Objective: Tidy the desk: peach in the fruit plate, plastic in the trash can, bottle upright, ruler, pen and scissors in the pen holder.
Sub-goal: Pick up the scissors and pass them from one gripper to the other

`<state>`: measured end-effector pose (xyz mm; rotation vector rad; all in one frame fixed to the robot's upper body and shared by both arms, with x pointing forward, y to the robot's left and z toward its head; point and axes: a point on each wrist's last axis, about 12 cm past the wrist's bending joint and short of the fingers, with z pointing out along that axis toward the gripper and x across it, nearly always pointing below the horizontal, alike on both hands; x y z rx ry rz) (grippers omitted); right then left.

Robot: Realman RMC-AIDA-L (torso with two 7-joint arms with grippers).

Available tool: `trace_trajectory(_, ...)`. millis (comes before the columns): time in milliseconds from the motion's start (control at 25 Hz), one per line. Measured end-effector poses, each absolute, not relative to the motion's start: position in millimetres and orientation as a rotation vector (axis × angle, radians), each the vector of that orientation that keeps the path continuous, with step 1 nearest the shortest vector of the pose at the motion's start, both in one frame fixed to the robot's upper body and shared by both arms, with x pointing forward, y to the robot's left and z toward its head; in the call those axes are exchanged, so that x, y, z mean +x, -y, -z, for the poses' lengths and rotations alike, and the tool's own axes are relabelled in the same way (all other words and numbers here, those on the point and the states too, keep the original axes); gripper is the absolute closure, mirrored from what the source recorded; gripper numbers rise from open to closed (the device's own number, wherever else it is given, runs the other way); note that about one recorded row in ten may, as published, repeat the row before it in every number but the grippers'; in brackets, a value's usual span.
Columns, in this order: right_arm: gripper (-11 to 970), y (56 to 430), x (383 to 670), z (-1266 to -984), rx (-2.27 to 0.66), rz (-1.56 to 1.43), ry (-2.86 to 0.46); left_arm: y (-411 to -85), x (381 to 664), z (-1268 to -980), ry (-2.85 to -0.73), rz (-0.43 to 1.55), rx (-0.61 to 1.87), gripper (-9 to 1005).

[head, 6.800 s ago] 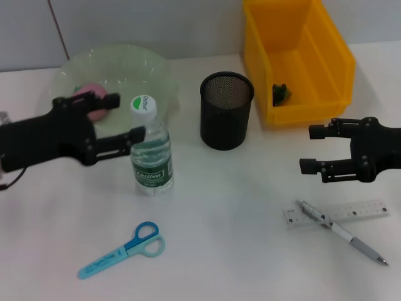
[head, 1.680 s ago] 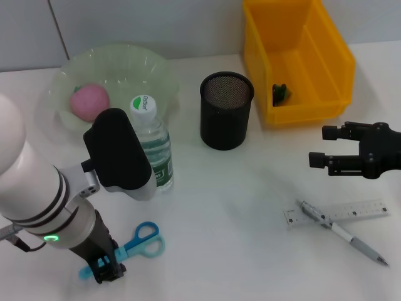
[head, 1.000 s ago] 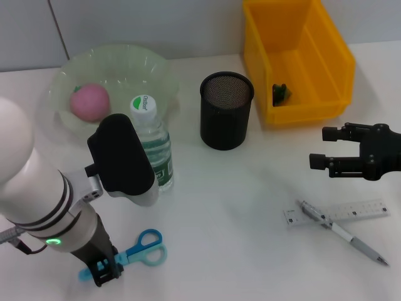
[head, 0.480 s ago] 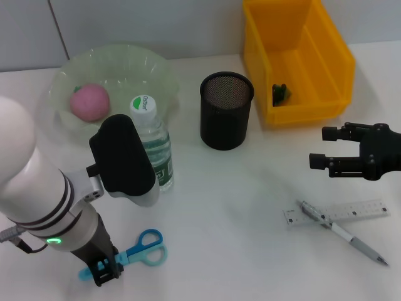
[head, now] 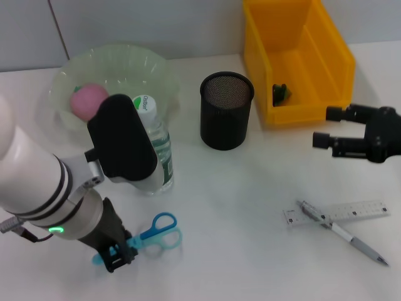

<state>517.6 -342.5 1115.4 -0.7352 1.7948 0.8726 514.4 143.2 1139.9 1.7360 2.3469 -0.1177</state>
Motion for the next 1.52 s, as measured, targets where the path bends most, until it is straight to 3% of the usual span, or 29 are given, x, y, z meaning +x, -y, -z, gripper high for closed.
trace_trajectory(280, 267, 347.7, 504.4, -1122.5, -0.529, -0.932, -1.58, -140.5, 502.7, -1169.3, -2.23, 0.149, 1.648, 765)
trace_trajectory(560, 268, 340.3, 462.9, -1105.3, -0.37, -1.023, -1.241, -136.1, 484.2, -1206.1, -1.965, 0.185, 1.401, 764)
trace_trajectory(920, 270, 304.4, 420.6, -1063.0, -0.29, -1.0, -1.147, -112.8, 463.3, -1200.8, -1.724, 0.237, 1.314, 764)
trace_trajectory(1520, 274, 257.7, 419.0, -1048.7, -0.131, -0.972, -1.105, -93.4, 461.7, -1192.5, -1.626, 0.223, 1.306, 763)
